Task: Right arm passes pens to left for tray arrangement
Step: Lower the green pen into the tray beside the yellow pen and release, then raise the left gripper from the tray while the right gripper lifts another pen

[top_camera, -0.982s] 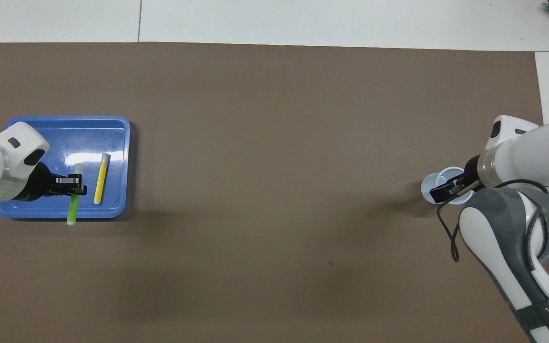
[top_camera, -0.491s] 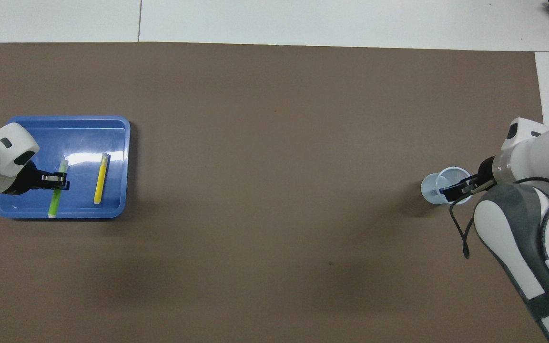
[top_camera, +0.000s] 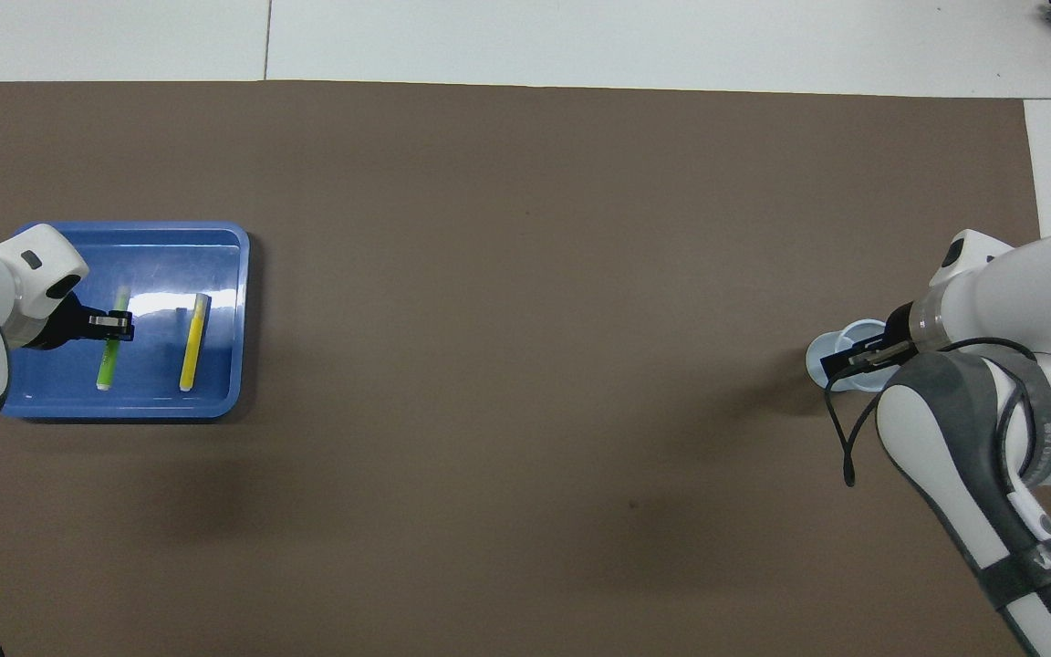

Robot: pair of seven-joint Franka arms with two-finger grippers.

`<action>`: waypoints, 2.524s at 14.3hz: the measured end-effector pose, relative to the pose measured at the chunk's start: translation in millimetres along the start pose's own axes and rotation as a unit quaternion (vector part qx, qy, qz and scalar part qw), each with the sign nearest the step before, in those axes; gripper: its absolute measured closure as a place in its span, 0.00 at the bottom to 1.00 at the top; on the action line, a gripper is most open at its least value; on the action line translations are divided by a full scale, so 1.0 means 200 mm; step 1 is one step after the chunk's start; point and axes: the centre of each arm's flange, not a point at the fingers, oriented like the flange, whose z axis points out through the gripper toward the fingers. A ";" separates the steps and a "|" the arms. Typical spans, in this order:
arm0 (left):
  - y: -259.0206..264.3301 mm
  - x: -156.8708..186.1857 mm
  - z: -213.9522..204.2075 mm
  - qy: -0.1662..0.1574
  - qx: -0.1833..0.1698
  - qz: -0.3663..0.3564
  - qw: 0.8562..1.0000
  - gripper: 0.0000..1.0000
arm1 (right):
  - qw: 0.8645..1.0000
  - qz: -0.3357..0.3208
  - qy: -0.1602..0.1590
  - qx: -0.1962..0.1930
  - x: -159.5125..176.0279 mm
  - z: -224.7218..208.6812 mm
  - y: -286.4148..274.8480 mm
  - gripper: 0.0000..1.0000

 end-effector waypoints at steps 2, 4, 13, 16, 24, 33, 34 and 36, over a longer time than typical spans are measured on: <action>-0.04 0.02 0.08 0.005 0.001 -0.002 1.000 0.82 | 1.000 0.001 -0.001 0.001 0.00 0.03 0.00 0.20; -0.07 0.03 0.15 0.011 0.002 -0.001 1.000 0.82 | 1.000 0.002 0.002 0.002 0.00 0.05 0.00 0.27; -0.09 0.07 0.25 0.030 0.006 -0.002 1.000 0.64 | 1.000 0.007 0.002 0.003 -0.01 0.07 0.01 0.50; -0.09 0.07 0.24 0.033 0.007 -0.002 0.999 0.31 | 1.000 0.007 0.001 0.004 -0.02 0.08 0.02 0.75; -0.10 0.19 0.00 0.020 -0.028 -0.033 0.999 0.00 | 1.000 0.004 0.004 0.002 -0.02 0.07 0.04 0.82; 0.22 0.22 -0.53 -0.010 -0.082 -0.176 0.981 0.00 | 1.000 -0.025 0.006 -0.004 0.06 -0.21 0.03 0.82; 0.27 0.22 -0.58 -0.012 -0.091 -0.197 0.976 0.00 | 0.999 -0.035 0.007 -0.006 0.07 -0.26 0.03 0.82; 0.38 0.20 -0.69 -0.010 -0.112 -0.242 0.964 0.00 | 0.998 -0.060 0.014 -0.011 0.08 -0.36 0.04 0.82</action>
